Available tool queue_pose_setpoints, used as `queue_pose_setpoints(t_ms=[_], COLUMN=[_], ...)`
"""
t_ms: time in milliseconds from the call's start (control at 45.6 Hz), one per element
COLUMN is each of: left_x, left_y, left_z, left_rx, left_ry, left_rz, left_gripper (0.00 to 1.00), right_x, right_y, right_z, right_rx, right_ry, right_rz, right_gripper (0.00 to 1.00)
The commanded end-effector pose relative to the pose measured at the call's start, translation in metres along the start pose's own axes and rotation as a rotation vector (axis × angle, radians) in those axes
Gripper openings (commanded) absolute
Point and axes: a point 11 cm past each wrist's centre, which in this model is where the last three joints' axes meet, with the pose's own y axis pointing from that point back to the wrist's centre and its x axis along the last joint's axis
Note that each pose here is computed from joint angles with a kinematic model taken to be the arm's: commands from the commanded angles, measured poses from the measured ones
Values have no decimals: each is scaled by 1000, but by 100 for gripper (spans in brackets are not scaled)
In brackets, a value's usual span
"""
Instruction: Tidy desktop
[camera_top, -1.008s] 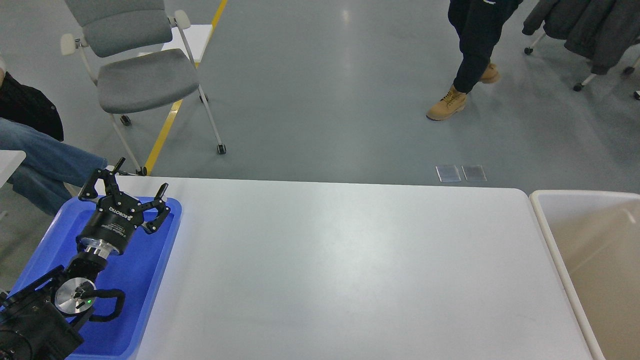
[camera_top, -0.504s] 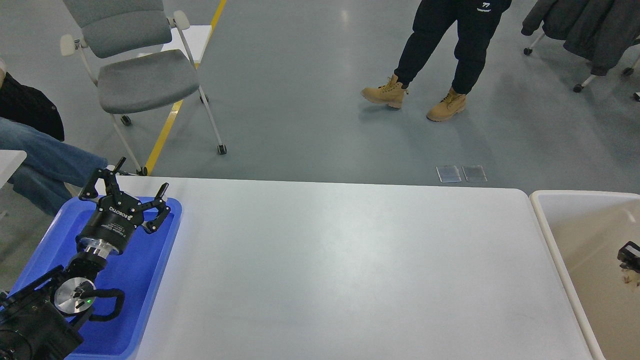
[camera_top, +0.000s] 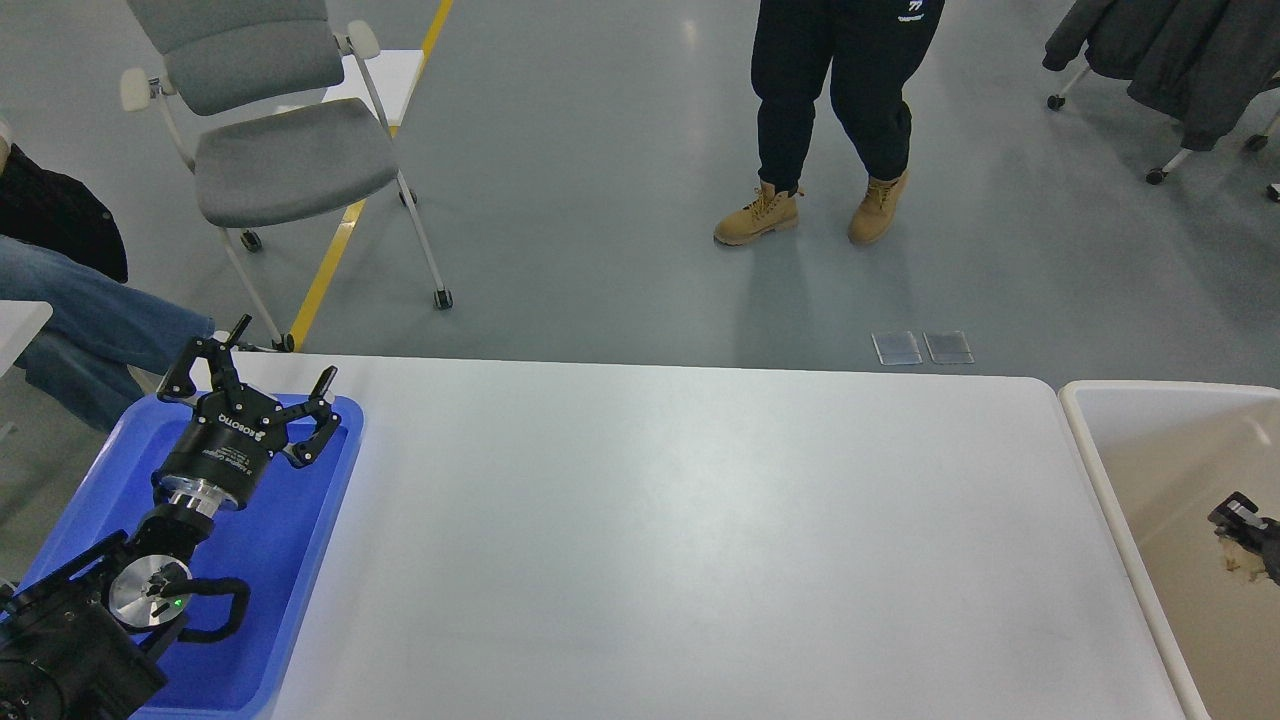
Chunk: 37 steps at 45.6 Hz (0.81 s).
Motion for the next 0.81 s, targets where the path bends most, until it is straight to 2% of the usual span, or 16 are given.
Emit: queue_pose_setpoints(t_ms=[0, 219, 416, 548, 789], left_x=[0, 0, 0, 0, 0], left_y=[0, 0, 0, 0, 0], left_z=[0, 0, 0, 0, 0], left_rx=[0, 0, 0, 0, 0], left_ry=[1, 1, 1, -1, -1], left_rz=[0, 0, 0, 0, 0], left_gripper=[99, 99, 99, 99, 99], right_x=[40, 114, 169, 187, 185], right_y=[12, 46, 99, 130, 176], right_z=[9, -3, -80, -127, -204], right_rx=[-3, 66, 238, 322, 511], right_ry=[-22, -69, 4, 69, 110], right_rz=[64, 125, 130, 138, 95], right_gripper=[98, 100, 100, 100, 100])
